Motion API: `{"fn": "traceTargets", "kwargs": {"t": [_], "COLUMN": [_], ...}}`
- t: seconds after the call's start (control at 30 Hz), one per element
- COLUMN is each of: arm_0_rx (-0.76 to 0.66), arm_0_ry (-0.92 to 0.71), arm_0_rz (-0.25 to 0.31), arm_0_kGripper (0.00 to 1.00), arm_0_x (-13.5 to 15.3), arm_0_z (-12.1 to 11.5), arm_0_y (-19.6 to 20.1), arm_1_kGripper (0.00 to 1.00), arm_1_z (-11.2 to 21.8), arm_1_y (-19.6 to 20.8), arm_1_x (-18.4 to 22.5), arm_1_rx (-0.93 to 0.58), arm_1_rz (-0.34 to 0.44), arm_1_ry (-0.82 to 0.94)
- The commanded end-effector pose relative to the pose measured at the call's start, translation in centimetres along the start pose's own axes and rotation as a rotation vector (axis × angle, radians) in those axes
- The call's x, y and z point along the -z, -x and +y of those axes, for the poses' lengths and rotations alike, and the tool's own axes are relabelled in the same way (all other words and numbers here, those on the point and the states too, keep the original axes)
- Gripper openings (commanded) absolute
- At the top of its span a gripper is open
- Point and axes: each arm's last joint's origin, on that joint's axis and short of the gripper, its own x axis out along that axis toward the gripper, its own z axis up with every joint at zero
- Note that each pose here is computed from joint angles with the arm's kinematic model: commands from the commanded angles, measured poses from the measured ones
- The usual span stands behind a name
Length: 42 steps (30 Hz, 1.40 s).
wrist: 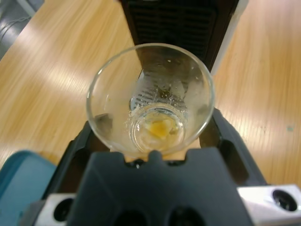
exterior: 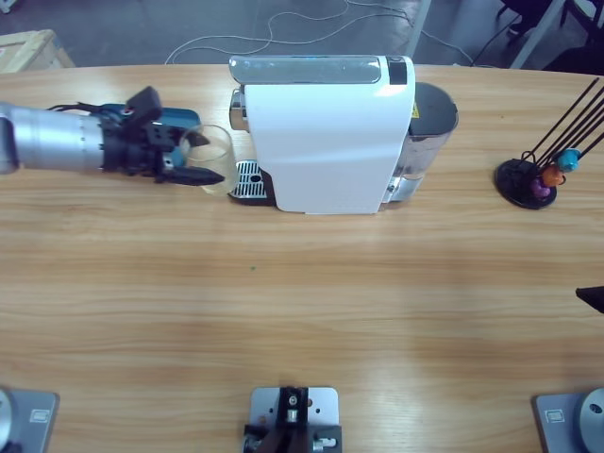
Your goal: Pour coffee
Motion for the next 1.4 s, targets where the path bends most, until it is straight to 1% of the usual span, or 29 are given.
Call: {"fn": "traceTargets", "kwargs": {"t": [0.03,0.17,0.3,0.4,0.43,0.47,0.5,0.57,0.7,0.77,0.83,0.93,0.97,1.0,1.03,1.07,1.1,1.13,1.17,1.23,1.27,1.33,1.37,1.4], "arm_0_rx": [0.033,0.042,0.049,0.041,0.034,0.022,0.013,0.012,0.012,0.003,-0.017,-0.065,-0.086,-0.113,-0.155,-0.211,-0.266,-0.281,-0.304,-0.369,-0.384,-0.386,-0.391,-0.395], "arm_0_ry": [-0.008,-0.026,-0.042,-0.035,-0.024,-0.010,0.005,0.011,0.030,0.050,0.064,0.082,0.096,0.109,0.115,0.129,0.176,0.222,0.271,0.339,0.376,0.400,0.420,0.460], "arm_0_rz": [0.007,0.006,0.017,0.027,0.032,0.042,0.047,0.048,0.049,0.049,0.044,0.021,0.013,0.007,0.009,0.018,0.011,-0.010,-0.027,-0.053,-0.082,-0.112,-0.108,-0.088], "arm_0_kGripper": [0.000,0.000,0.000,0.000,0.031,0.569,0.898,0.980,0.982,0.982,0.982,0.982,0.982,0.982,0.982,0.982,0.989,0.996,0.996,0.993,0.991,0.991,0.991,0.991], "arm_0_x": [0.3,-0.4,-0.7,-0.7,-0.7,-0.7,-0.6,-0.5,-0.5,-0.3,0.2,0.2,0.2,0.1,0.1,0.1,-0.2,-0.6,-1.0,-2.3,-3.2,-5.0,-5.4,-5.4], "arm_0_z": [0.6,0.3,-0.4,-0.5,-0.5,-0.4,-0.5,-0.6,-0.8,-1.1,-1.3,-2.0,-2.2,-2.6,-3.0,-3.5,-4.2,-4.9,-5.6,-7.3,-8.2,-10.0,-10.7,-11.2], "arm_0_y": [-3.0,-3.8,-4.3,-4.4,-4.4,-4.5,-4.5,-4.4,-4.4,-3.7,-2.2,0.8,2.0,3.3,4.6,5.8,7.3,8.1,8.8,9.7,10.2,11.1,11.5,11.9], "arm_1_kGripper": [1.000,1.000,1.000,1.000,1.000,1.000,1.000,1.000,1.000,1.000,1.000,1.000,1.000,0.998,0.946,0.776,0.573,0.461,0.321,0.051,0.000,0.000,0.000,0.000], "arm_1_z": [0.7,0.6,0.7,0.7,0.7,0.6,0.7,0.6,0.6,0.7,0.6,0.6,0.5,0.4,0.1,-0.3,-0.7,-1.3,-1.8,-2.8,-3.3,-4.0,-4.2,-4.5], "arm_1_y": [-1.4,-1.4,-1.4,-1.5,-1.4,-1.4,-1.4,-1.4,-1.4,-1.4,-1.3,-0.5,0.0,0.7,1.3,1.9,2.5,2.9,2.7,1.0,-0.5,-3.4,-5.2,-6.9], "arm_1_x": [-0.6,-0.4,-0.5,-0.5,-0.5,-0.5,-0.5,-0.5,-0.5,-0.5,-0.6,-1.4,-1.9,-2.9,-4.0,-5.5,-7.2,-8.9,-10.6,-13.8,-16.0,-19.3,-20.6,-21.6], "arm_1_rx": [0.010,0.011,0.010,0.011,0.011,0.012,0.012,0.011,0.011,0.011,0.010,0.006,0.013,0.039,0.061,0.080,0.106,0.127,0.121,0.062,0.027,-0.006,-0.014,-0.024], "arm_1_rz": [0.038,0.046,0.043,0.043,0.043,0.042,0.042,0.041,0.040,0.040,0.035,0.001,-0.022,-0.065,-0.096,-0.113,-0.111,-0.109,-0.104,-0.086,-0.079,-0.055,-0.018,0.032], "arm_1_ry": [0.015,0.018,0.015,0.012,0.012,0.012,0.012,0.012,0.011,0.012,0.010,0.001,-0.005,-0.019,-0.050,-0.094,-0.129,-0.165,-0.202,-0.280,-0.309,-0.334,-0.341,-0.340]}}
